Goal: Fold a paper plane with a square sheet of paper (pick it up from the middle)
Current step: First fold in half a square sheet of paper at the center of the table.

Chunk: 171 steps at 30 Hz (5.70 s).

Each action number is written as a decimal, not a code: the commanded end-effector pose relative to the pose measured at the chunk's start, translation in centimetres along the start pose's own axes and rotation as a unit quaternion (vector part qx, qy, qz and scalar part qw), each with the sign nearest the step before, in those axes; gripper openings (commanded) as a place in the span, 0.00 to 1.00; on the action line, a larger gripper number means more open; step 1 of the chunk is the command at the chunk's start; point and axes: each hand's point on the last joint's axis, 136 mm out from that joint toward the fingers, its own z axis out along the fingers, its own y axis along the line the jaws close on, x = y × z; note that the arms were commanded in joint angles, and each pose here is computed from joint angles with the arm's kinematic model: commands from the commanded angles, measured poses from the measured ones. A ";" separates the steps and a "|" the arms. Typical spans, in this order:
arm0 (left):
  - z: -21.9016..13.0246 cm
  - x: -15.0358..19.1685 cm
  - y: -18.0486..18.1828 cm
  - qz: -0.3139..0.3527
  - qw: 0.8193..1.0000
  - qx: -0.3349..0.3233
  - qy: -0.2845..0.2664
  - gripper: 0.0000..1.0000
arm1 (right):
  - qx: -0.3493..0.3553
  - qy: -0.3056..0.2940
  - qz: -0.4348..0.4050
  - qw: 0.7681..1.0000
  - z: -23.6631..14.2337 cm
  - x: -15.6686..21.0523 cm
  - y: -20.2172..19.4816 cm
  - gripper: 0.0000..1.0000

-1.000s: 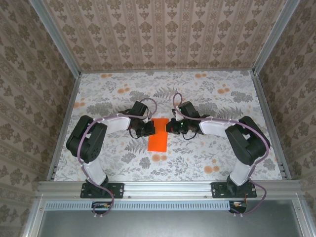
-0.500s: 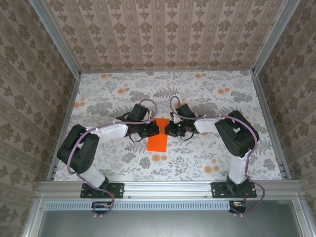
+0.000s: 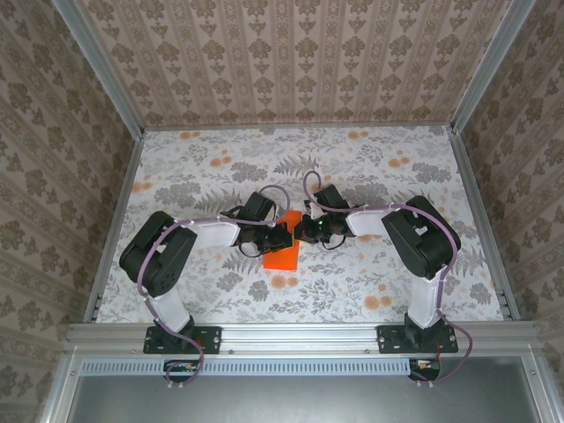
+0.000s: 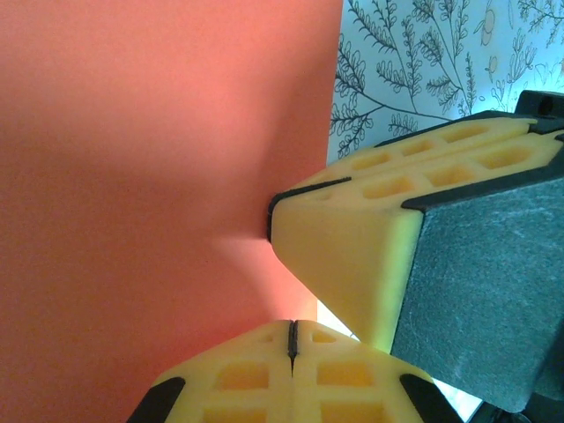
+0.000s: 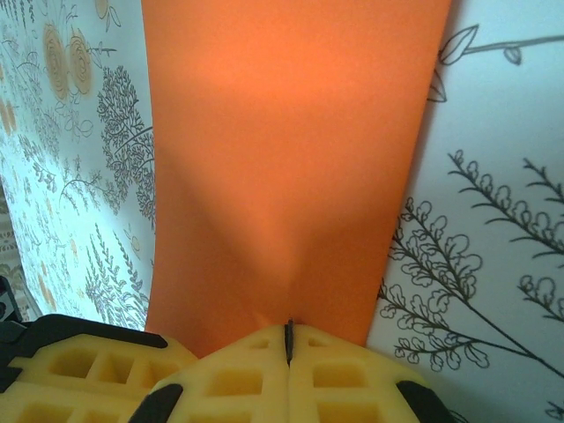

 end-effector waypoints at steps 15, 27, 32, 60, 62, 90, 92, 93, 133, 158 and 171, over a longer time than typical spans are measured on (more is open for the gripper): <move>1.2 3.9 4.8 -0.059 0.995 -0.068 0.054 0.00 | 0.016 -0.011 0.015 1.000 0.4 -3.8 -1.5 0.00; 1.1 4.1 4.9 -0.059 0.994 -0.070 0.057 0.00 | 0.043 -0.019 0.028 0.998 1.0 -7.5 -3.9 0.00; 1.1 4.3 5.0 -0.059 0.994 -0.071 0.059 0.00 | 0.043 -0.029 0.032 0.998 0.8 -9.2 -3.9 0.00; -0.1 2.5 1.5 0.031 0.999 -0.013 0.032 0.00 | -0.030 -0.019 0.005 0.999 -1.3 -5.4 2.1 0.00; -0.1 2.4 1.3 0.031 0.999 -0.010 0.029 0.00 | -0.025 -0.008 0.011 1.000 -0.5 -5.1 1.7 0.00; 1.7 -1.8 -2.8 0.071 0.997 0.039 -0.010 0.00 | 0.042 0.026 0.054 0.997 1.6 -3.0 -2.9 0.00; 1.9 -1.6 -2.4 0.069 0.997 0.034 -0.009 0.00 | 0.040 0.026 0.057 0.997 1.7 -3.0 -2.9 0.00; 2.0 -1.6 -2.2 0.067 0.997 0.032 -0.010 0.00 | 0.041 0.026 0.058 0.997 1.6 -3.0 -2.9 0.00; 2.5 6.8 1.0 0.042 0.999 -0.014 0.023 0.00 | 0.057 0.034 0.078 0.995 2.3 -2.8 -4.2 0.00; 1.6 10.8 0.7 0.023 0.999 -0.019 0.032 0.00 | 0.049 0.042 0.067 0.996 2.3 -3.3 -3.9 0.00; -6.3 4.5 -1.1 0.020 0.997 -0.007 -0.074 0.13 | 0.015 0.031 0.013 0.999 -0.3 -5.5 0.9 0.00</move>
